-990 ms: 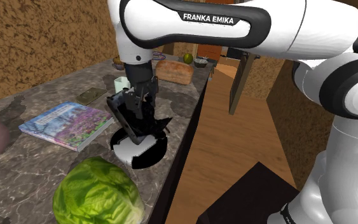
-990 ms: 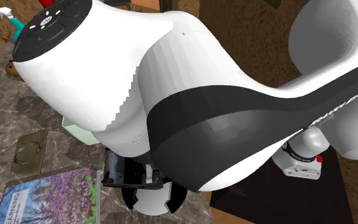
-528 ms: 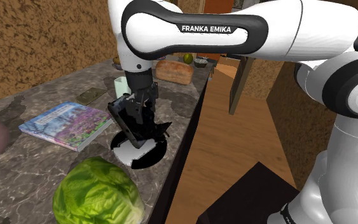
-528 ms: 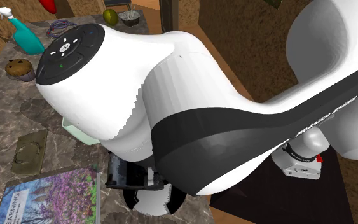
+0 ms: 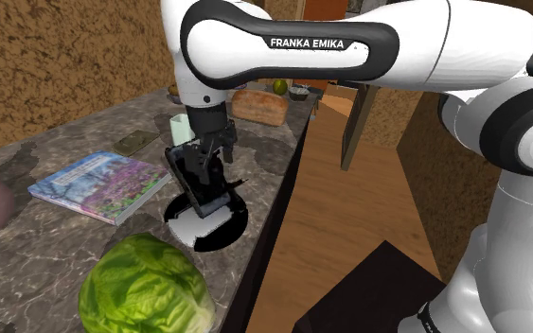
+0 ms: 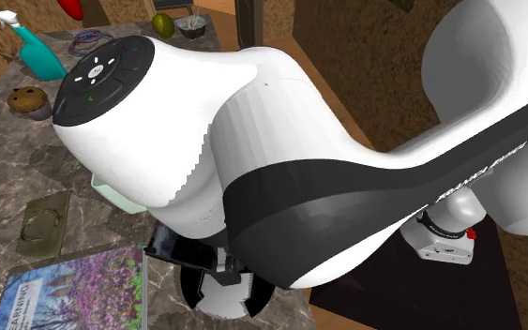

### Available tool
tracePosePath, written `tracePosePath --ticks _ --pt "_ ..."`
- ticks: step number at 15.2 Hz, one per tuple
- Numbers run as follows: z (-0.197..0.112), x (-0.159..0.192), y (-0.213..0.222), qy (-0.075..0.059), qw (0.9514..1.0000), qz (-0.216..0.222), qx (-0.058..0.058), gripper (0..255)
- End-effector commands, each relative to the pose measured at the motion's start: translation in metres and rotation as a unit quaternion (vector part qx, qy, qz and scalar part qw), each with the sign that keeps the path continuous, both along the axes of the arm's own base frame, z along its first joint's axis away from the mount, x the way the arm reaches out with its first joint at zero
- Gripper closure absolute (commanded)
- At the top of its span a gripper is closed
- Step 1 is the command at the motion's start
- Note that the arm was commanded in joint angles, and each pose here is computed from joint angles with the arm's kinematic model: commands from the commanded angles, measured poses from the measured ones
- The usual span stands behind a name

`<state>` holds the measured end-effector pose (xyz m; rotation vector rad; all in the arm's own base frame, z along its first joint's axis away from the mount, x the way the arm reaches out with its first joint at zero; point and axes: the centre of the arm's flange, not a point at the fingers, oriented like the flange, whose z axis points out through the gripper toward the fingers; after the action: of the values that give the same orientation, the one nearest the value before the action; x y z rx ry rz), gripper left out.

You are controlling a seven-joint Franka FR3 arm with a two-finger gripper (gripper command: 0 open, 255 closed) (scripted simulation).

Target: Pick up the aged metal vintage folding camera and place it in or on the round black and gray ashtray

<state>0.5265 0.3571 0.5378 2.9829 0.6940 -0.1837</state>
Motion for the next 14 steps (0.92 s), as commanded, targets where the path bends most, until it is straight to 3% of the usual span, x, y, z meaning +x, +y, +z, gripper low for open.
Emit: tracePosePath --ticks 1,2,6,14 --pt "0.000 0.000 0.000 0.000 1.0000 0.000 0.000 0" --pt "0.000 0.000 0.000 0.000 1.0000 0.000 0.000 0" --pt "0.049 0.005 0.005 0.000 1.0000 0.000 0.000 0" --pt "0.049 0.005 0.005 0.000 1.0000 0.000 0.000 0"
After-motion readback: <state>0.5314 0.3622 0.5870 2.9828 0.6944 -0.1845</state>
